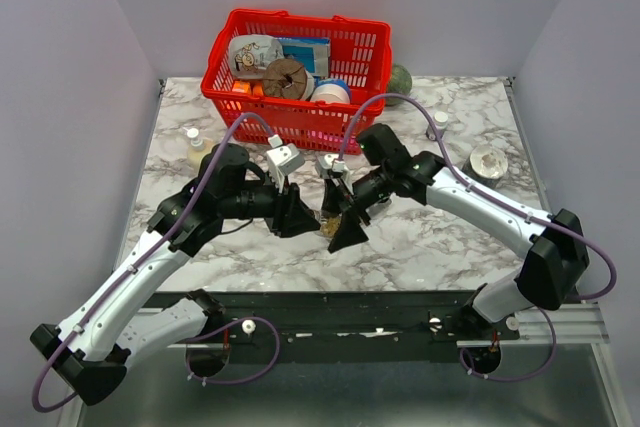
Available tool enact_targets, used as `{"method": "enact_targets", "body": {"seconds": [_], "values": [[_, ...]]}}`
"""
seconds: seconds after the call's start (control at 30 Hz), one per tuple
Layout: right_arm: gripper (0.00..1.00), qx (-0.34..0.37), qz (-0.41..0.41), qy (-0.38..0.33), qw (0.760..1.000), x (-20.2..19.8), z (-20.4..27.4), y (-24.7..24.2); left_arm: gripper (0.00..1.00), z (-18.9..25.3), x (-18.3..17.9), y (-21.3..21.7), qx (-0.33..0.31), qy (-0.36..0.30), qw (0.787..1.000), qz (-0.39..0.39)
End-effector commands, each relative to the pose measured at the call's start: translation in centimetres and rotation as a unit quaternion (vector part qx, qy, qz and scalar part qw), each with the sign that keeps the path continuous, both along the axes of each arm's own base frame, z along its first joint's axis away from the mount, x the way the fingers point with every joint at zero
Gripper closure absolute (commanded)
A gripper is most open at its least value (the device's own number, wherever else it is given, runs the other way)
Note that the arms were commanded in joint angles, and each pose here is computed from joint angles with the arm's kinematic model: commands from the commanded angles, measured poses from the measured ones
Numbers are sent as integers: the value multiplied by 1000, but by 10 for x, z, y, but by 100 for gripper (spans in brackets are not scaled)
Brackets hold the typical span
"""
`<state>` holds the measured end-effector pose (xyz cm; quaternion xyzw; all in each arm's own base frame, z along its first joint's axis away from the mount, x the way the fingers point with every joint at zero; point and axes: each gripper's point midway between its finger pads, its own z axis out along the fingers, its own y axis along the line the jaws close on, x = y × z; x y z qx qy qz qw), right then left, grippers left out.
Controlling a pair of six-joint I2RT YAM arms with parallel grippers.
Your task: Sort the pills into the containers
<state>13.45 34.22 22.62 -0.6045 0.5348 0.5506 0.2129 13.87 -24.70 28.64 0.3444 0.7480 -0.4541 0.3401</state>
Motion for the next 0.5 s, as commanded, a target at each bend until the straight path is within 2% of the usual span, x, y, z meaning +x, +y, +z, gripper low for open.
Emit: {"method": "enact_targets", "body": {"seconds": [0.0, 0.13, 0.27, 0.47], "values": [[0, -9, -34, -27, 999, 17, 2, 9, 100, -8, 8, 7, 13, 8, 999, 44], [0, -16, -52, -47, 997, 23, -1, 8, 100, -19, 12, 13, 23, 18, 998, 58], [0, -42, -99, -83, 991, 44, -9, 5, 100, -45, 21, 27, 62, 32, 993, 94], [0, -73, -202, -136, 967, 97, -15, -28, 100, -76, 58, 66, 124, 40, 968, 214]]}}
